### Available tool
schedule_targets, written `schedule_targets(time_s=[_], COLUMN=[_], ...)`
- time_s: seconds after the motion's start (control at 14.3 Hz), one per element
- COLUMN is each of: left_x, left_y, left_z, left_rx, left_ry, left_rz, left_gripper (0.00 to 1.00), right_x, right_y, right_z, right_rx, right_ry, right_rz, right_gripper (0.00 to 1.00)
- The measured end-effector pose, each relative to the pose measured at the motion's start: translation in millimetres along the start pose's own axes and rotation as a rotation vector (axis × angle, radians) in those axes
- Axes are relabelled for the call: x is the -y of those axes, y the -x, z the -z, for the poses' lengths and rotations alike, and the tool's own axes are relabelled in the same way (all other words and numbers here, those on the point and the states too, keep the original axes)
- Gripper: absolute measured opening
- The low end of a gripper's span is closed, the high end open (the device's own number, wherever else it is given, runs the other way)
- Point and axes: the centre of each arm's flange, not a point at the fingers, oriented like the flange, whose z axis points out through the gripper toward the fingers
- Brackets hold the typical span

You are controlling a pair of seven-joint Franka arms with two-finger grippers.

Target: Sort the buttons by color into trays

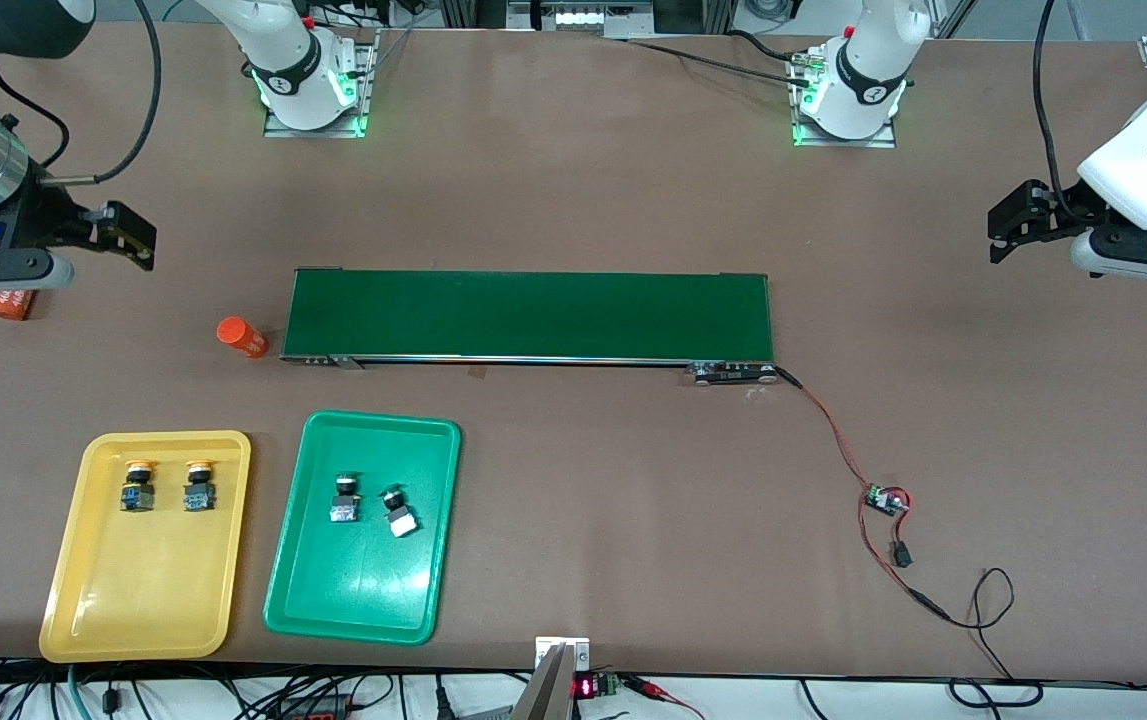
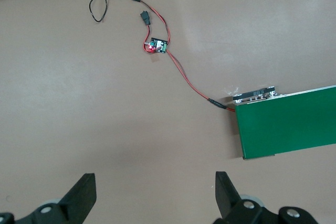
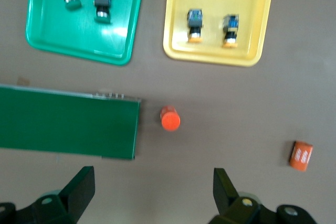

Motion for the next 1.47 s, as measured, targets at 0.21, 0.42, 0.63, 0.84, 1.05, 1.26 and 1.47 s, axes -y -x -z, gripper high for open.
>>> schedule_targets(time_s=[0.21,0.42,0.63,0.84,1.05,1.26,1.47], left_x=[4.8,24.9,23.9,19.8,19.2,17.1,11.2], left_y=[2.3,5.9,6.0,5.3,5.1,4.8,4.2], left_z=[-1.8,-4.1,-4.1,-4.3,-5.7,-5.8,-5.4], left_rx=[0.017,0.032,0.033,0.034,0.039,0.04,0.039], left_ry=[0.001,0.001,0.001,0.002,0.003,0.003,0.003], left_rz=[0.009,0.045,0.043,0.036,0.035,0.031,0.02], left_gripper=[1.0,1.0,1.0,1.0,1.0,1.0,1.0], right_x=[2.6,1.1,-1.1,-1.5,-3.6,-7.7,-8.1], right_y=[3.2,4.2,4.7,12.9,29.3,35.8,36.8], right_z=[-1.5,-2.6,-2.9,1.6,7.5,9.0,7.8], right_rx=[0.026,0.036,0.039,0.048,0.049,0.056,0.066], right_ry=[0.0,0.0,-0.001,-0.001,0.002,-0.001,-0.014], right_rz=[0.007,0.022,0.054,0.056,0.05,0.037,-0.027], right_gripper=[1.0,1.0,1.0,1.0,1.0,1.0,1.0])
